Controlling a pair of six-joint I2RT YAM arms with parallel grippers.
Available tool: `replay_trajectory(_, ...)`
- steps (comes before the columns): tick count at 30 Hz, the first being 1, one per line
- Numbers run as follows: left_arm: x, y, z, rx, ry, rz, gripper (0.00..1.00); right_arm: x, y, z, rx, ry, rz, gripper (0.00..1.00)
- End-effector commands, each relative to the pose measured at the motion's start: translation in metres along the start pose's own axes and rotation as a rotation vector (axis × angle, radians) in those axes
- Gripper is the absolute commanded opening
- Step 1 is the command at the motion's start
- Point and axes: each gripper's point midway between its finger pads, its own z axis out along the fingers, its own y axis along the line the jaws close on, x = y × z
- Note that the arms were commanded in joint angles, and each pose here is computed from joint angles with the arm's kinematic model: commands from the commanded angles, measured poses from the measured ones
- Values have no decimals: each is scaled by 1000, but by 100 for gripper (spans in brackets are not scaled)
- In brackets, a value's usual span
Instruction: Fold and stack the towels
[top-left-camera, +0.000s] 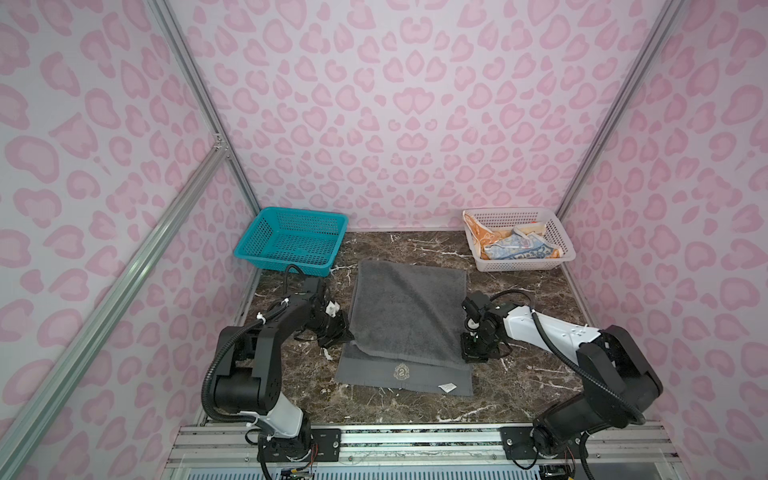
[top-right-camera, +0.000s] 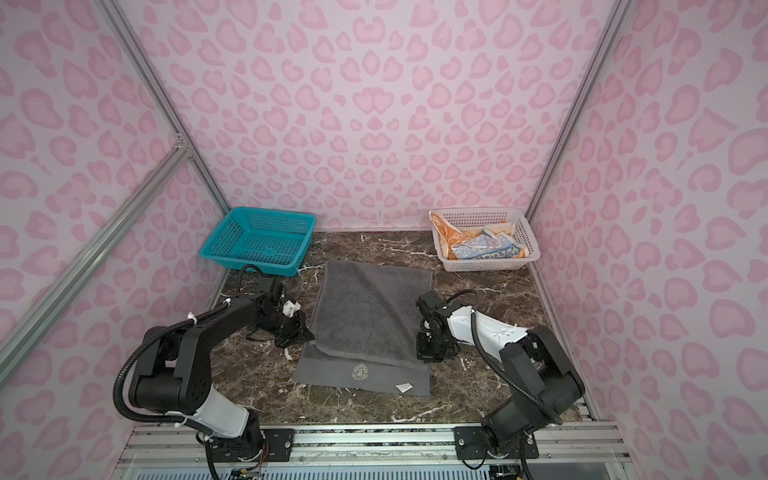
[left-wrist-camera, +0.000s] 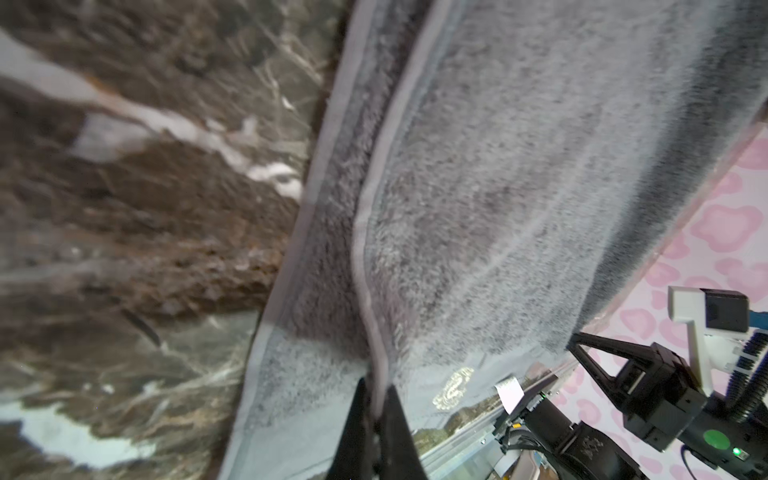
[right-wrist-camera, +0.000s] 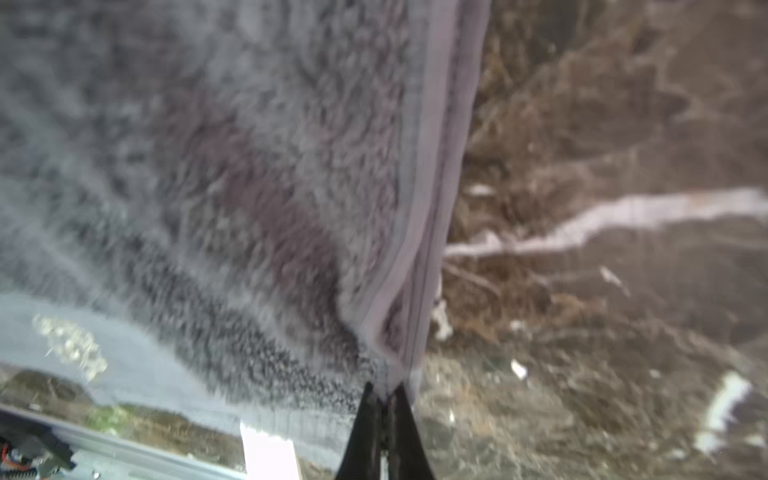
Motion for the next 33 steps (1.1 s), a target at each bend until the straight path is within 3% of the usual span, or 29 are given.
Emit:
replay_trajectory(1, -23, 0, 5, -16, -46, 6, 3, -35, 2, 5, -2, -81, 15, 0)
replay_trajectory(7, -64, -15, 19, 9, -59, 17, 3, -100, -6, -4, -18, -172, 35, 0)
replay_trajectory(11, -97, -40, 16, 63, -76, 54, 3, -134, 5, -23, -34, -207, -29, 0)
replay_trajectory(16, -108, -79, -28, 124, -145, 142, 3, -151, 26, -74, -95, -257, -93, 0)
replay_trajectory(21, -78, -100, -86, 159, -233, 209, 3, -130, 26, -129, -94, -299, -139, 0)
replay_trajectory(25, -50, -84, -87, 145, -228, 190, 3, -97, 12, -116, -87, -249, -105, 0)
replay_trajectory(33, -41, -24, -24, 34, -140, 92, 3, -61, 2, -33, -115, -160, -5, 0)
